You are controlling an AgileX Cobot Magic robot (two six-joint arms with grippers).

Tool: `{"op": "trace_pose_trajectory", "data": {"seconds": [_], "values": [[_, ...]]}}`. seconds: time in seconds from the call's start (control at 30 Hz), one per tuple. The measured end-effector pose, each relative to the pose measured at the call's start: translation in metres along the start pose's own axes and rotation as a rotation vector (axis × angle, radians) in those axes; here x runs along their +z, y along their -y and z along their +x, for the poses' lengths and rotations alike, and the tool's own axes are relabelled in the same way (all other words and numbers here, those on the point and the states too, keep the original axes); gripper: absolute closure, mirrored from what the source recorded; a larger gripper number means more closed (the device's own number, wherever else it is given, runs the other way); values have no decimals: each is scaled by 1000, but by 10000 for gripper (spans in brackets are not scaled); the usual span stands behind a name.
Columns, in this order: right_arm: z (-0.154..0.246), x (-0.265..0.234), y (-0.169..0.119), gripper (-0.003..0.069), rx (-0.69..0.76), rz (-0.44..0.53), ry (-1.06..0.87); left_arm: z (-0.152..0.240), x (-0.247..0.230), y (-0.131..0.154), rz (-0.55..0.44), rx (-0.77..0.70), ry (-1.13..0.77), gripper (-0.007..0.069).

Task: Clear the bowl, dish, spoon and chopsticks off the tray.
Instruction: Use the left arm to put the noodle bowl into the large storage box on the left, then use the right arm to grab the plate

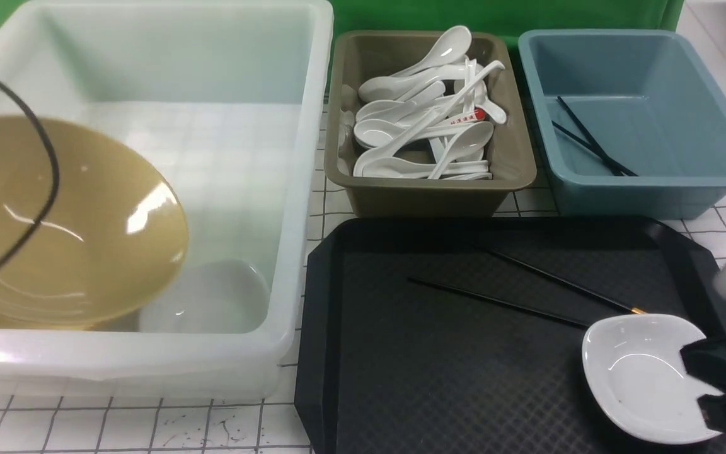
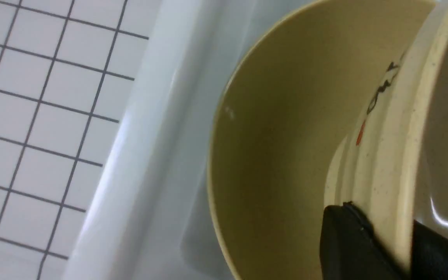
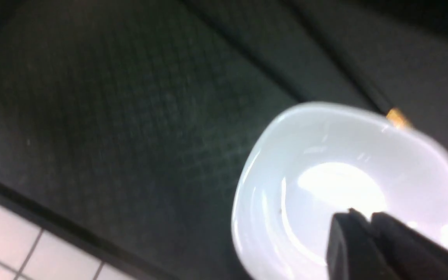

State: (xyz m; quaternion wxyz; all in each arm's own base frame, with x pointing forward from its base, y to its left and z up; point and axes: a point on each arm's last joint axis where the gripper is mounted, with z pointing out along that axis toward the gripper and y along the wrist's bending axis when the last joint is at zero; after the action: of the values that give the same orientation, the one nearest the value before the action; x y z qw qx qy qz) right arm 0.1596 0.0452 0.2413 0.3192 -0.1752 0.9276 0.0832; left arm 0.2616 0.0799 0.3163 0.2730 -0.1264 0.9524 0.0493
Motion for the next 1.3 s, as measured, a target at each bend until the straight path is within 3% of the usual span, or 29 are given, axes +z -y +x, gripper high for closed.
{"op": "trace_pose_trajectory", "data": {"seconds": [0.07,0.1,0.17,0.23,0.27,0.37,0.5,0.67,0.8,0.9,0.97,1.07,1.2,1.3], "values": [[-11,18,5,361,69,-1,-117,10,26,-3,-37,38,-28,573],[-11,19,6,361,69,-1,-117,10,26,-3,-37,38,-28,573],[-15,32,12,243,94,32,-190,10,31,-5,-55,37,-15,458],[-15,34,13,214,100,40,-204,9,30,-5,-56,18,3,409],[-15,41,16,169,86,61,-242,7,26,-5,-56,-6,34,340],[-25,48,23,124,39,94,-272,0,-3,-4,-47,-53,134,197],[-44,53,32,118,19,137,-261,1,-44,-3,-32,-74,262,157],[-51,67,54,118,64,174,-315,14,-92,5,31,-85,393,167],[-41,91,61,129,99,147,-416,29,-115,22,90,5,420,200],[-35,105,58,180,118,86,-463,43,-128,32,142,62,457,232],[-33,110,56,242,124,61,-482,50,-135,32,142,81,487,246],[-32,108,55,446,122,41,-501,63,-150,27,119,85,560,275],[-38,94,51,477,118,26,-477,76,-167,17,55,59,676,331],[-56,63,43,564,112,-15,-400,86,-182,7,-4,14,768,393]]}}
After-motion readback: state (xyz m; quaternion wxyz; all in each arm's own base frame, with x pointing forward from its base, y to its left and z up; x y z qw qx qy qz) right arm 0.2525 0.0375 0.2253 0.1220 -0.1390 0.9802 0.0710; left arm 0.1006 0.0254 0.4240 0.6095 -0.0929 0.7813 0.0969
